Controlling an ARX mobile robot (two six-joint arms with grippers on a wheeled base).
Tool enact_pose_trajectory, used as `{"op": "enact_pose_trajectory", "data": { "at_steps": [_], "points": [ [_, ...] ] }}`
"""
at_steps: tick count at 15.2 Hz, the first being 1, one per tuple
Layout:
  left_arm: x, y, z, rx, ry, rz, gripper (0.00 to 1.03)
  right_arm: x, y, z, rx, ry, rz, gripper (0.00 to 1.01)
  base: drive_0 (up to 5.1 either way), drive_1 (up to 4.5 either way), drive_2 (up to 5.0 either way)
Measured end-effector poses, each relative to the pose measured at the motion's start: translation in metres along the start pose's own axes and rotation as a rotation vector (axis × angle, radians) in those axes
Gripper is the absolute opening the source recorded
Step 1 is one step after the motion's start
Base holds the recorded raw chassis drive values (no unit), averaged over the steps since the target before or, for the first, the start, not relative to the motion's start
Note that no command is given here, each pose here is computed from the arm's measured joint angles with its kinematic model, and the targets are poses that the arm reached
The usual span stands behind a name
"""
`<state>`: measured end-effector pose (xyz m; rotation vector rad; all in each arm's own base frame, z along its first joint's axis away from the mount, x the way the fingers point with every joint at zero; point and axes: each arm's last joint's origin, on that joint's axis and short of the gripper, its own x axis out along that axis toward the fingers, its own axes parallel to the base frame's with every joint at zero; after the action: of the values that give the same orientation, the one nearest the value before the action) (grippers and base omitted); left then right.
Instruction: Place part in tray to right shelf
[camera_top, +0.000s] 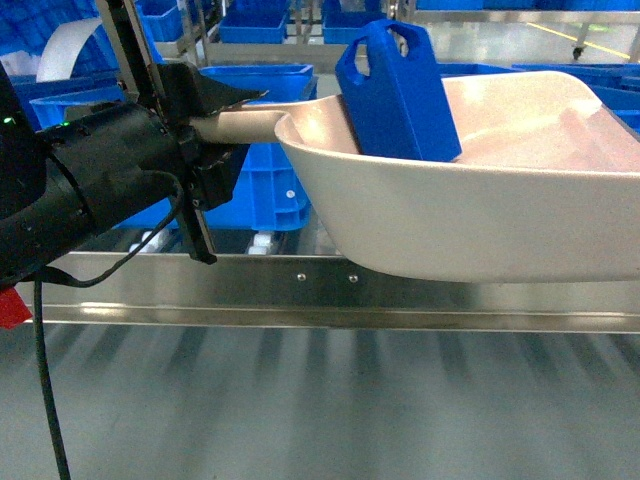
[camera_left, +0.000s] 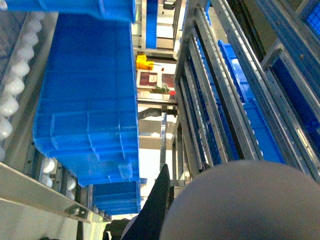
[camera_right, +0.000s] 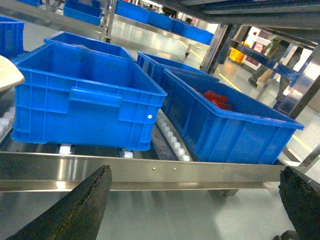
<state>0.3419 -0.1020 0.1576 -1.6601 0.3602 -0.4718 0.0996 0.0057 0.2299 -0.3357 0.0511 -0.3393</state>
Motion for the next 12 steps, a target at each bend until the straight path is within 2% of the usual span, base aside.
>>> {"op": "enact_pose_trajectory", "data": {
  "at_steps": [3,12],
  "points": [
    [-0.0017,-0.0013,0.009,0.003,-0.045,-0.004,0.12,0.0002,0.0004,-0.0005,-0.003,0.005,0.003,0.98,0.0,0.0,0.0],
    [-0.0006,-0.0009,0.0042,0.002,-0.02,-0.003,0.12,0.0001,0.0001,0.0,0.0,0.0,0.001,0.98,0.0,0.0,0.0]
  ]
}}
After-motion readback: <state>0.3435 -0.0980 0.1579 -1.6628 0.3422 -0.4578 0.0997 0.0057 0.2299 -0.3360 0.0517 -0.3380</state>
